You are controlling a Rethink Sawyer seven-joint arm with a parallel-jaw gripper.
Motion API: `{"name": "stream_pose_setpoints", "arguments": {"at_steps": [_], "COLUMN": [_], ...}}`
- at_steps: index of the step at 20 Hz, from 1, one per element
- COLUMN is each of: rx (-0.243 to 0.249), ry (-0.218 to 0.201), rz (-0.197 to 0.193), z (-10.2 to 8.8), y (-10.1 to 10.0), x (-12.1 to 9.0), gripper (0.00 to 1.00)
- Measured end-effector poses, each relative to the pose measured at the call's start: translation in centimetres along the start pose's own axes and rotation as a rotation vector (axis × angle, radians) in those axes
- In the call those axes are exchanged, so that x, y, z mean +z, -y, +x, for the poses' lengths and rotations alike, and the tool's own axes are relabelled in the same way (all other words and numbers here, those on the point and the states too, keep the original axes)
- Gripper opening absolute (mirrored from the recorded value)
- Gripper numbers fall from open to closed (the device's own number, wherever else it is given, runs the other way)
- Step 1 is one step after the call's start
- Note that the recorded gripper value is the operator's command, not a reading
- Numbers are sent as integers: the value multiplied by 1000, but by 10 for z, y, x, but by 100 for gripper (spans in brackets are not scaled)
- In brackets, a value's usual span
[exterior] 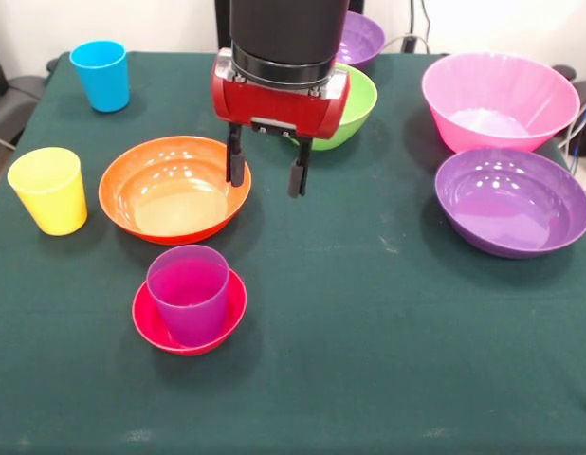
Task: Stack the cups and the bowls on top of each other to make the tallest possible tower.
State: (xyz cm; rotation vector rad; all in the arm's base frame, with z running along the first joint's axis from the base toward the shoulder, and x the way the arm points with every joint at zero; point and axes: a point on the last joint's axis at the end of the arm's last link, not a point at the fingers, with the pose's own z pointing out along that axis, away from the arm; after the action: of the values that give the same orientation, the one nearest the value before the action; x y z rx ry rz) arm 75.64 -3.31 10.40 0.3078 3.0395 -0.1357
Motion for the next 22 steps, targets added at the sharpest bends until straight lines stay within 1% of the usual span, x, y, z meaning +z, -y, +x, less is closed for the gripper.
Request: {"name": "stream_pose_setpoints", "arguments": {"at_steps": [3,8,13,18,22], "rx": [-1,-2,-2,4,8], "ry": [-8,-8,13,47,61], "rz": [4,6,9,22,30], "z": [9,18,25,30,33], "y": [2,3,6,16,22], "x": [3,6,16,25,29], "gripper": [100,100,100,100,100]}}
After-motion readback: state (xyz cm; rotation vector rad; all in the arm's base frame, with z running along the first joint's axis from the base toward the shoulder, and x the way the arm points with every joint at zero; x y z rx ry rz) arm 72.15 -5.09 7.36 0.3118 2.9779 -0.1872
